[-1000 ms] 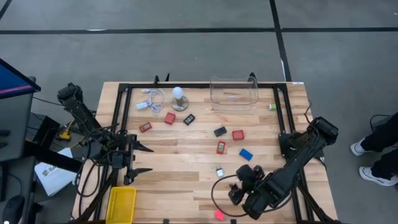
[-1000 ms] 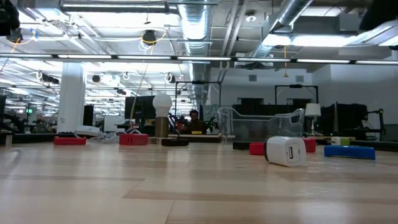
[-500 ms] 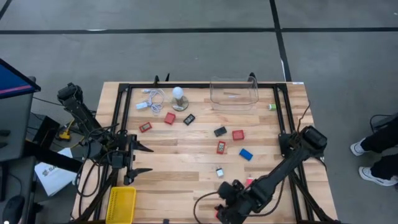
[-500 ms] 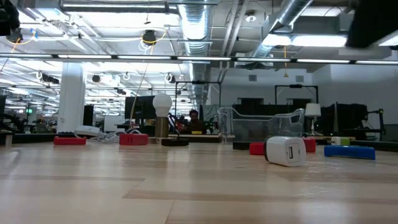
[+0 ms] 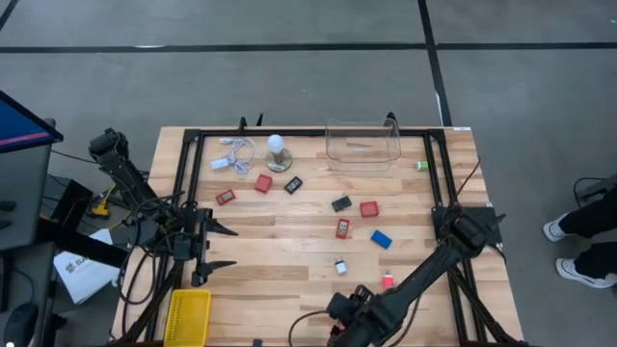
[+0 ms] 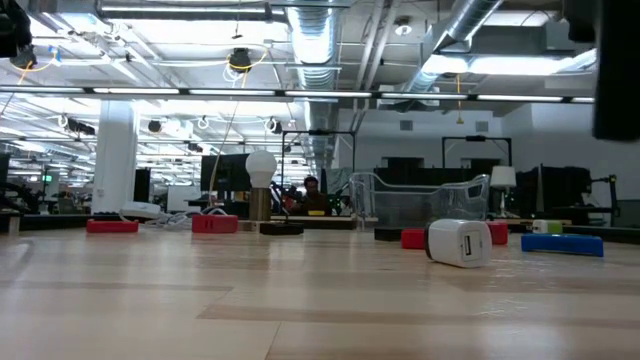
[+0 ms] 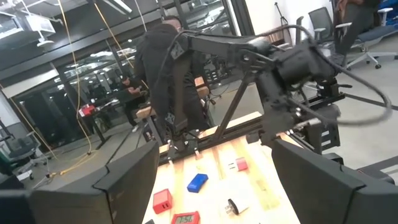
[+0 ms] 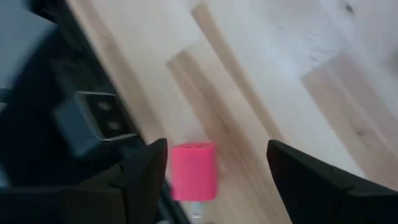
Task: Pick & Place Office items
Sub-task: Put the pink charger adapter into the transparent bin
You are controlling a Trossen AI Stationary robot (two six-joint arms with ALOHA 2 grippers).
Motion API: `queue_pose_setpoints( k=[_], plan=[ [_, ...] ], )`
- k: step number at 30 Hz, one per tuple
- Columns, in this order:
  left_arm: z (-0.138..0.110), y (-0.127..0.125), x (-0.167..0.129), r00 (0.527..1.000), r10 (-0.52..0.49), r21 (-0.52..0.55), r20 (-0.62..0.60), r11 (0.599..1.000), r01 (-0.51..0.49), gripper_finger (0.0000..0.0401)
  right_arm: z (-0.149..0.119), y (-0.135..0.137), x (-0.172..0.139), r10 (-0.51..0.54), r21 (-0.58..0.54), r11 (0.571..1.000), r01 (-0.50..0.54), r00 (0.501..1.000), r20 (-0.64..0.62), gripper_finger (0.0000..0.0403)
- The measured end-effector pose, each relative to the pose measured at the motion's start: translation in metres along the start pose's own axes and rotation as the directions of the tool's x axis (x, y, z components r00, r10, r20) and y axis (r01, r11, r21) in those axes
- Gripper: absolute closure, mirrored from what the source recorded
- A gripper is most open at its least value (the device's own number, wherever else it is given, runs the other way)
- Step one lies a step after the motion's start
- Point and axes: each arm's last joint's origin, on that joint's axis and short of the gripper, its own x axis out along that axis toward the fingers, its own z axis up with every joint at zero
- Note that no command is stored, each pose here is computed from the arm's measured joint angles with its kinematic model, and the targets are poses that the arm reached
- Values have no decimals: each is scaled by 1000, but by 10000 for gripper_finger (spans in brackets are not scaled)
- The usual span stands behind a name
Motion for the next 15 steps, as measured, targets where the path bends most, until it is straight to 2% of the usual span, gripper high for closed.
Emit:
queue_pose_setpoints(
  k=[5,11,15],
  plan=[
    [0,0,0,1000,0,0,0,1000,0,91,1,18,11,-94,-72,993,90,994,-48,134],
    [0,0,0,1000,0,1,0,1000,0,91,8,35,7,-62,-96,994,59,997,-34,134],
    [0,0,0,1000,0,9,0,1000,0,91,4,33,14,-90,-106,991,84,995,-51,134]
  ],
)
